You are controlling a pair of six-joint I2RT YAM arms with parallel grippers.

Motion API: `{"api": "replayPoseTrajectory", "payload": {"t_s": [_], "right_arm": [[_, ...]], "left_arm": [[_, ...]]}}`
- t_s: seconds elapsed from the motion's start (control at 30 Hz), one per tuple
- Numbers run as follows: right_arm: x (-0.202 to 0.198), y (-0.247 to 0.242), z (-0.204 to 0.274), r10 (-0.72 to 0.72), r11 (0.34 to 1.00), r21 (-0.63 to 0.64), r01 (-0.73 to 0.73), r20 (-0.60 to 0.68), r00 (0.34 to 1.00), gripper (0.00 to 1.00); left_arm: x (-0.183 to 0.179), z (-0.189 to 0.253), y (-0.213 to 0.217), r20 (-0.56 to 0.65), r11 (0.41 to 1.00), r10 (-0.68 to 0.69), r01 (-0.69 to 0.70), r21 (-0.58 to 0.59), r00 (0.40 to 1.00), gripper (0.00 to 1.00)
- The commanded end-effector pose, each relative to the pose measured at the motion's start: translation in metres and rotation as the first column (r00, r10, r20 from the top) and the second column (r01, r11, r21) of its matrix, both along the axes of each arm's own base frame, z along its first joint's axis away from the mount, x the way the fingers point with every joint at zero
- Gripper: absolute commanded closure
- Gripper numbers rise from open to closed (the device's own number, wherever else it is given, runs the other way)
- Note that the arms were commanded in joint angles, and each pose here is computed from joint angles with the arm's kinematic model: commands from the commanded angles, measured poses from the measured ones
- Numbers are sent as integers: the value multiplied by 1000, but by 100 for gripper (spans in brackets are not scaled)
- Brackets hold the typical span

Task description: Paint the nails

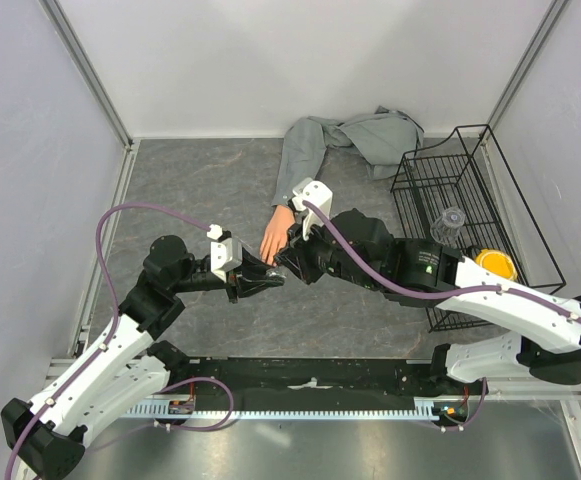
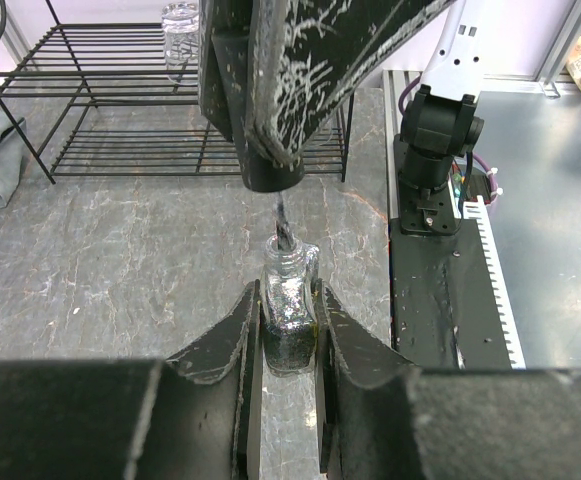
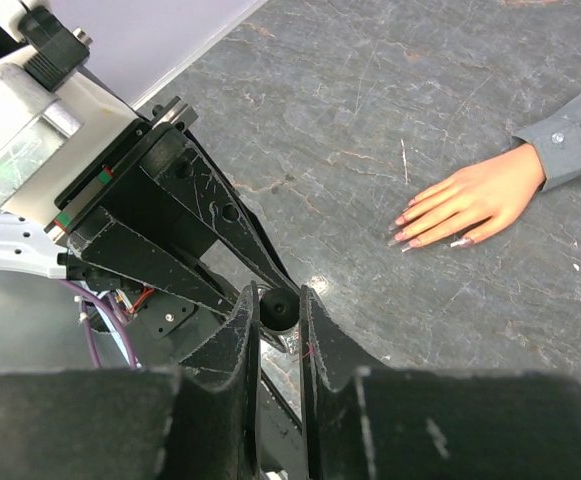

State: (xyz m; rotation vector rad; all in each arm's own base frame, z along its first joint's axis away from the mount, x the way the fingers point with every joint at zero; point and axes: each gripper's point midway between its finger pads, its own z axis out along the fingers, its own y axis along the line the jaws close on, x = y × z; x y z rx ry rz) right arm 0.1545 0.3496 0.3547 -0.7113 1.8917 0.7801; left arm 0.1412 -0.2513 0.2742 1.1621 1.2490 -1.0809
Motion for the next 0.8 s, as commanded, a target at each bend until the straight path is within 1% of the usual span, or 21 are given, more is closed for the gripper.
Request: {"api": "replayPoseTrajectory", "payload": {"t_s": [0.0,0.17,0.37,0.5,0.57,0.7,0.77], "right_arm": [[0,6,1,7,1000,18,-7,7,1000,100],[1,6,-4,2,1000,7,-2,3,1000,100],[-2,9,-17,29,1000,-11,-29,-6,1000,100],[-13,16,-38,102,994,-34,-103,-26,994,100],[-15,19,-45,114,993,-31,-115,-32,993,100],[-11,13,-82,41,995,-84,-46,-70,997,100],[-12,11,-85,-2,997,-78,-4,-71,997,99]], "left_arm": [[-1,16,-1,63,999,-14,16,-29,998,98],[-1,16,-1,66,999,-14,16,-29,998,98],[-1,18,-1,66,999,-9,12,-34,998,98],[1,19,-1,62,999,3,-1,-36,998,98],[2,18,-1,54,999,12,-10,-35,998,98],[3,20,0,60,999,24,-22,-40,998,98],[4,20,0,58,999,26,-24,-40,998,98]]}}
